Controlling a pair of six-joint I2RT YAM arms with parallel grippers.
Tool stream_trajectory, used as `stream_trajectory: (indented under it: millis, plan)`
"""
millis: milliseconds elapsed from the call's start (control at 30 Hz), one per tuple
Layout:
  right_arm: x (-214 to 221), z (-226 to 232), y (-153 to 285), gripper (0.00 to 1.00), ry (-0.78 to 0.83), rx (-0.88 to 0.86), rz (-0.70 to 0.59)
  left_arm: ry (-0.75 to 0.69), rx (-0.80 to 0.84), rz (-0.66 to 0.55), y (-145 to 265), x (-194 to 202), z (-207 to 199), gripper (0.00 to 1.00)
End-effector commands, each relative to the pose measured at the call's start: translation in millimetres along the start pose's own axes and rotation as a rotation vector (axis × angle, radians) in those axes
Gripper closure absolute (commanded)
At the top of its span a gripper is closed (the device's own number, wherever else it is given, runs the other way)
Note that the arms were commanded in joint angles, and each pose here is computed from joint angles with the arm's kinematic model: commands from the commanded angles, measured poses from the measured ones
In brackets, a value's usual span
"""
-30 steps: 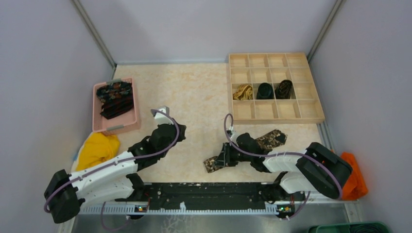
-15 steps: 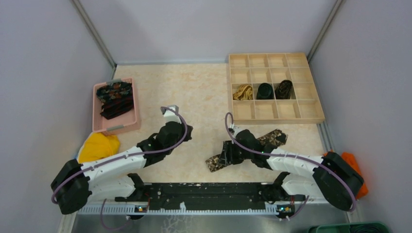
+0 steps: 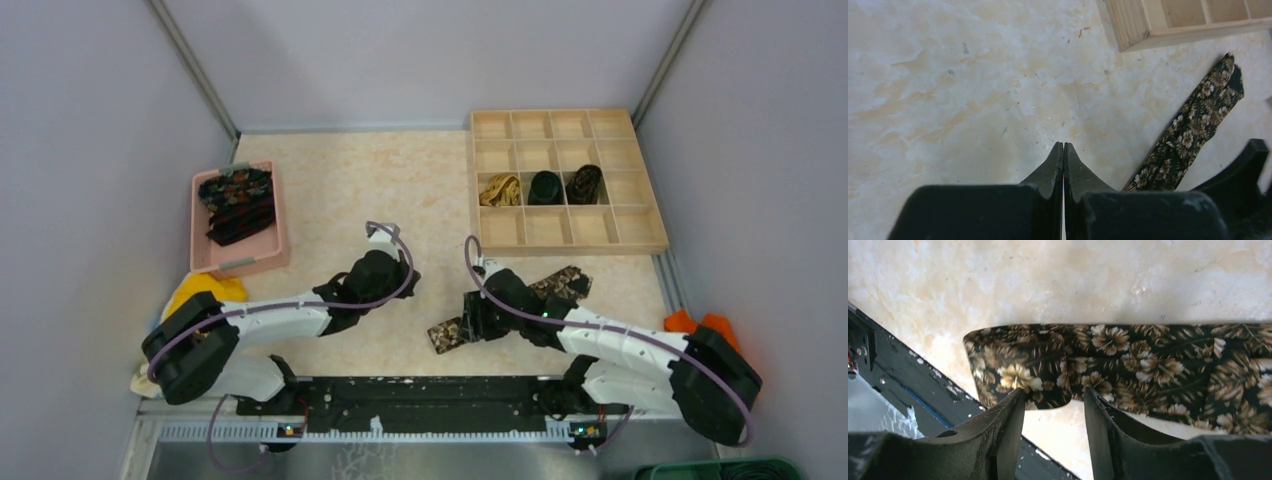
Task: Roll the ties
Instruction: Roll the tie at the center of the board.
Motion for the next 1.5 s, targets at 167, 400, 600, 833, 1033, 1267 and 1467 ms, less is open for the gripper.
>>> stream_trajectory:
  millis: [167,400,600,833,1033,1267,1467]
  plan:
    - [12,31,36,0.70,0.034,-0.060,-0.066,-0.061,0.145,0.092,-25,39,-15,1.00]
    - [45,22,11,1.00,0.011,-0.076,0.019,-0.087,0.240,0.169,-35,68,-21,1.00]
    - [50,18,-8,1.00,0.008,-0.056,0.020,-0.098,0.353,0.168,-34,81,-30,1.00]
    - [48,11,-20,1.00,0.009,-0.016,-0.013,-0.067,0.446,0.221,-25,97,-36,1.00]
    - [40,11,-23,1.00,0.026,0.016,-0.054,-0.018,0.541,0.262,-8,111,-43,1.00]
    - [41,12,-29,1.00,0.032,0.014,-0.046,-0.012,0.624,0.296,1,123,-56,1.00]
    - [40,16,-22,1.00,0.035,0.002,-0.043,-0.023,0.511,0.295,-9,127,-44,1.00]
Point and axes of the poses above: each gripper's point midway between its finger pads, its own y axis back along the fingers, its own z axis along the line the jaws close on, x = y × z, the point moved 5 cm from there along y, back along the fingers, and after that the axes turned 15 degrees about -y, right-handed, at the moved point
